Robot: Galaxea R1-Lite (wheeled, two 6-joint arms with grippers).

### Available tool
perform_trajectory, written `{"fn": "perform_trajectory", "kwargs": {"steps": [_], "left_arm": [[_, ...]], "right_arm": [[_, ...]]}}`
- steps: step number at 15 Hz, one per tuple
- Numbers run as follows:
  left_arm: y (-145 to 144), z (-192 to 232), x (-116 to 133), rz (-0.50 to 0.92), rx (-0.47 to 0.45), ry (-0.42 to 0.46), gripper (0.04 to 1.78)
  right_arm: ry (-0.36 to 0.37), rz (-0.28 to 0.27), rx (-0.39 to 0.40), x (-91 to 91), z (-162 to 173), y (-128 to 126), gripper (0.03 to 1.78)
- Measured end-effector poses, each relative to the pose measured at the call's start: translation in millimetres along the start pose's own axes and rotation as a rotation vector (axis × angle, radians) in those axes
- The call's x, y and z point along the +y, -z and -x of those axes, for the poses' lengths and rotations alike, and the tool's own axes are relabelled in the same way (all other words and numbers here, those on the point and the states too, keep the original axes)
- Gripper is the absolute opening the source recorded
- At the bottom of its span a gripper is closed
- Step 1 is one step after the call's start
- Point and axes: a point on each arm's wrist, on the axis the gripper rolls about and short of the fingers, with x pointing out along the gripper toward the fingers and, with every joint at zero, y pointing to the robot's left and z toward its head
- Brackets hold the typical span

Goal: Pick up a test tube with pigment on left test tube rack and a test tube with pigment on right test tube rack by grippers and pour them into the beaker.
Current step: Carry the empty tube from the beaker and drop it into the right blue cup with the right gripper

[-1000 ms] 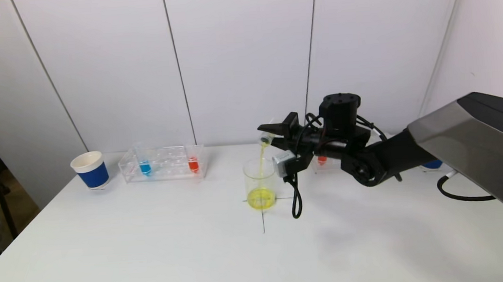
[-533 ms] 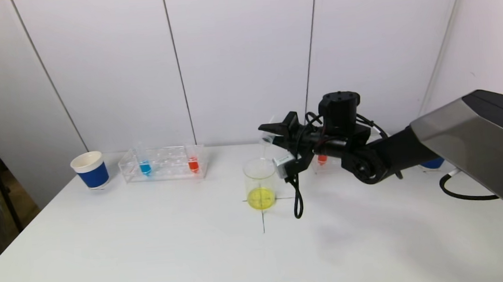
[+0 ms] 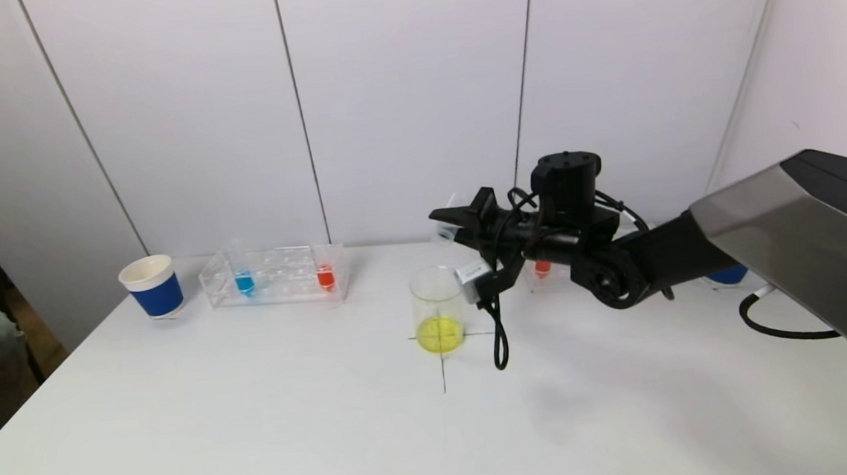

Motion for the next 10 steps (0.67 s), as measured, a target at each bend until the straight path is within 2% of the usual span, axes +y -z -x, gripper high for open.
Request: {"fn": "perform_trajectory", "kwargs": {"steps": [4,6,10], "left_arm": [[0.0,0.0,0.0,0.0,0.0,0.0,1.76],[0.0,0.0,0.0,0.0,0.0,0.0,1.76],[-0.1,0.0,0.0,0.0,0.0,0.0,1.76]], "right_arm": [[-0.001,0.0,-0.002,-0.3,-0.4,-0.8,0.5],[-0.004,-0.023,-0.007,0.6,0.1,-1.2,0.5],[0.006,-0.165,-0.008,-2.9,2.7,-3.3,0.5]]}}
